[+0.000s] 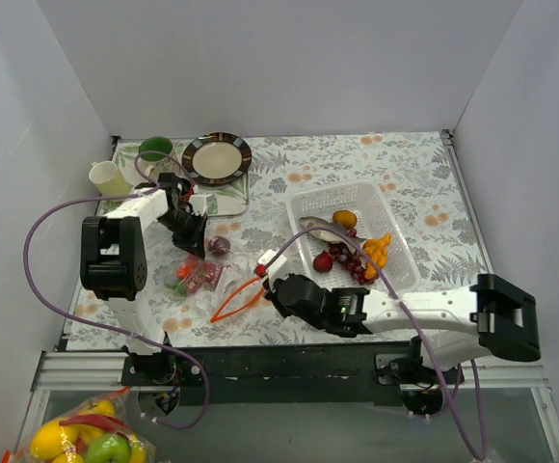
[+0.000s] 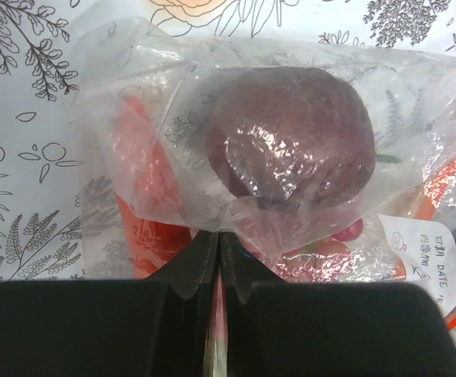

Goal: Open the zip-top bag and remove the fake food

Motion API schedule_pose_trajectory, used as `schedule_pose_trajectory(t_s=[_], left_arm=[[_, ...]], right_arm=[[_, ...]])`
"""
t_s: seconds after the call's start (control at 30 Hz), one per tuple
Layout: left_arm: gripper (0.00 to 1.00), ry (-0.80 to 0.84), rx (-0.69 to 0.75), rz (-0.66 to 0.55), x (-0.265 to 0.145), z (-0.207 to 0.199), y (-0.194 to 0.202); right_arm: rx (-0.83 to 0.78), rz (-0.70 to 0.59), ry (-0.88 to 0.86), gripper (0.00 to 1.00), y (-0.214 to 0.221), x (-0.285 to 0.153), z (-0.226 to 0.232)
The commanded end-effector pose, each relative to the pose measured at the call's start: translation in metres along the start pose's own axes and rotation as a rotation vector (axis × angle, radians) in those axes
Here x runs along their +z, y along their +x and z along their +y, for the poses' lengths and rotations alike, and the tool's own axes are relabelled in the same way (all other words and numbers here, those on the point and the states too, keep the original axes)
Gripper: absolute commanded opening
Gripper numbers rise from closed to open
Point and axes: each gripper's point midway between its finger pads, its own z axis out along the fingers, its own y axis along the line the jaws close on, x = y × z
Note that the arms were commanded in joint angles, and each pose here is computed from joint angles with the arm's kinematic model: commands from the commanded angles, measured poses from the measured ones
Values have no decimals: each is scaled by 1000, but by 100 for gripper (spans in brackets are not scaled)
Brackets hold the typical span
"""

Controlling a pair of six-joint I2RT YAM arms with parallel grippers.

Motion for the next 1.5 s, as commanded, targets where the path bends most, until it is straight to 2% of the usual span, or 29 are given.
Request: schedule_pose_trajectory(t_s=[0.0, 0.03, 0.07, 0.17, 0.33, 0.53, 0.63, 0.77, 0.87, 1.03, 1.27, 1.47], left_arm=[[0, -36, 15, -9, 4, 5, -3], [0, -36, 18, -9, 3, 5, -2], [0, -34, 18, -10, 3, 4, -2], [0, -30, 24, -9, 1, 2, -1], [0, -15, 28, -6, -1, -3, 2], [0, -25, 23, 3, 0, -1, 4], [0, -24, 15, 20, 4, 2, 4], [0, -17, 6, 42, 10, 1, 3], [0, -13, 4, 59, 14, -1, 2], [0, -19, 4, 78, 19, -1, 3], [0, -31, 18, 93, 23, 0, -4], [0, -48, 37, 111, 25, -3, -6]], right_arm=[[17, -74, -75, 5, -23, 22, 31], [6, -61, -80, 7, -18, 32, 36], [1, -60, -92, 16, -17, 37, 40], [-32, -50, -105, 28, -18, 56, 52], [-48, -12, -84, 32, -10, 92, 54], [-78, 35, -95, 47, -2, 123, 53], [-60, 21, -103, 52, -2, 131, 48], [-76, -43, -69, 67, -11, 140, 41], [-78, -86, -49, 74, -17, 147, 39], [-107, -82, -64, 74, 1, 152, 38], [-16, -76, -77, 65, 43, 128, 27], [-10, -160, -85, 59, 29, 131, 29]])
